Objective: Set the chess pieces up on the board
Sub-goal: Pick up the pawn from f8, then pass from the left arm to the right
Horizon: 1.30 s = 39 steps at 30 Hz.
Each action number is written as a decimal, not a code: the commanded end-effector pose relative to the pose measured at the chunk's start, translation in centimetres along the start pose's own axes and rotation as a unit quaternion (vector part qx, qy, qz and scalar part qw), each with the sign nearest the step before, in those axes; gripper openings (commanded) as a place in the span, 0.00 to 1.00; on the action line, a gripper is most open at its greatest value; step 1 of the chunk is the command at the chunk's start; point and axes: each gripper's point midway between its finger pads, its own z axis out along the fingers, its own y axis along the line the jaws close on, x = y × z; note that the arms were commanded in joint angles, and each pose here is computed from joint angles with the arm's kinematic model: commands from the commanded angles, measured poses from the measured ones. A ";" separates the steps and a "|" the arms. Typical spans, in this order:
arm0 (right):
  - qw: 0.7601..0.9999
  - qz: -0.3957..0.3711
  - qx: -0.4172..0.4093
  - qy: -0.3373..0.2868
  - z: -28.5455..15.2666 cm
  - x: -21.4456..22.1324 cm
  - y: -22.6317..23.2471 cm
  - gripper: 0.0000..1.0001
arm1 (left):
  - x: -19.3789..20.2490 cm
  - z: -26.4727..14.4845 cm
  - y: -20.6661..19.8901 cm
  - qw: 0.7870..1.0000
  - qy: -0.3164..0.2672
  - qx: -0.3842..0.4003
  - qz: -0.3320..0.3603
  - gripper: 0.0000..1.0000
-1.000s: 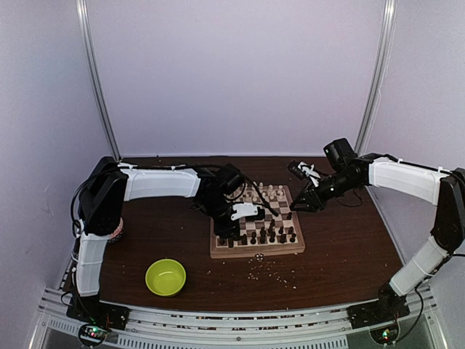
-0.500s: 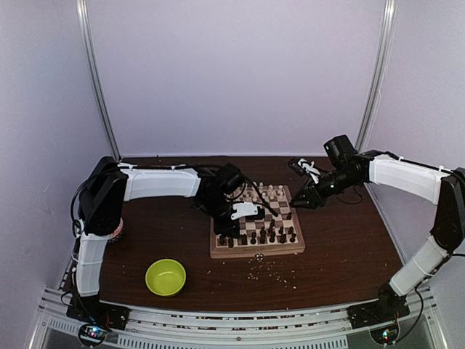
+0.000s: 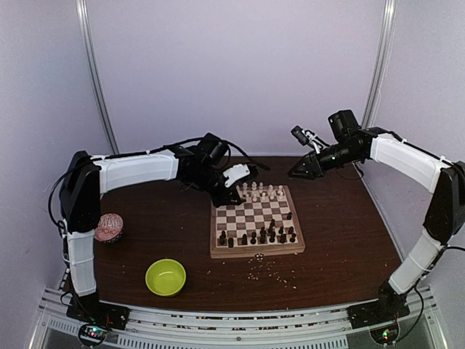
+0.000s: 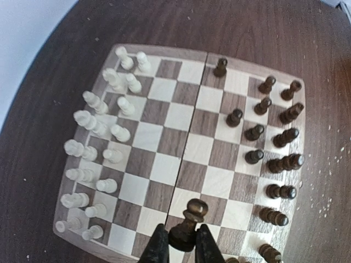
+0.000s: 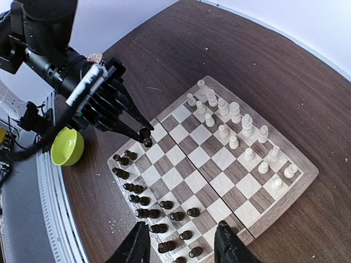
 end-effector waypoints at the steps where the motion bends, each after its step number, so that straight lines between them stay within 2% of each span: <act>1: 0.995 0.078 -0.061 -0.004 0.6 -1.3 0.9 0.42 | -5.4 -4.0 0.7 0.991 -0.122 -0.027 -0.043 0.07; 6: 0.984 0.139 -0.111 -0.008 1.8 -2.9 1.5 0.47 | -8.8 -6.5 0.8 0.970 -0.223 -0.024 -0.100 0.08; 10: 0.975 0.167 -0.144 -0.003 3.2 -3.5 2.4 0.49 | -10.4 -7.8 0.8 0.959 -0.261 -0.020 -0.111 0.08; 18: 0.964 0.181 -0.196 -0.006 5.3 -5.0 4.9 0.47 | -11.2 -8.3 0.4 0.956 -0.272 -0.011 -0.109 0.09; 23: 0.959 0.185 -0.214 -0.003 6.4 -5.4 6.0 0.43 | -11.3 -8.3 0.0 0.956 -0.273 -0.008 -0.104 0.09; 34: 0.951 0.207 -0.231 -0.012 7.5 -5.8 5.8 0.23 | -11.6 -8.5 -0.5 0.956 -0.276 -0.007 -0.098 0.10; 39: 0.948 0.214 -0.234 -0.013 7.7 -5.7 5.7 0.17 | -11.5 -8.4 -0.4 0.957 -0.275 -0.009 -0.097 0.10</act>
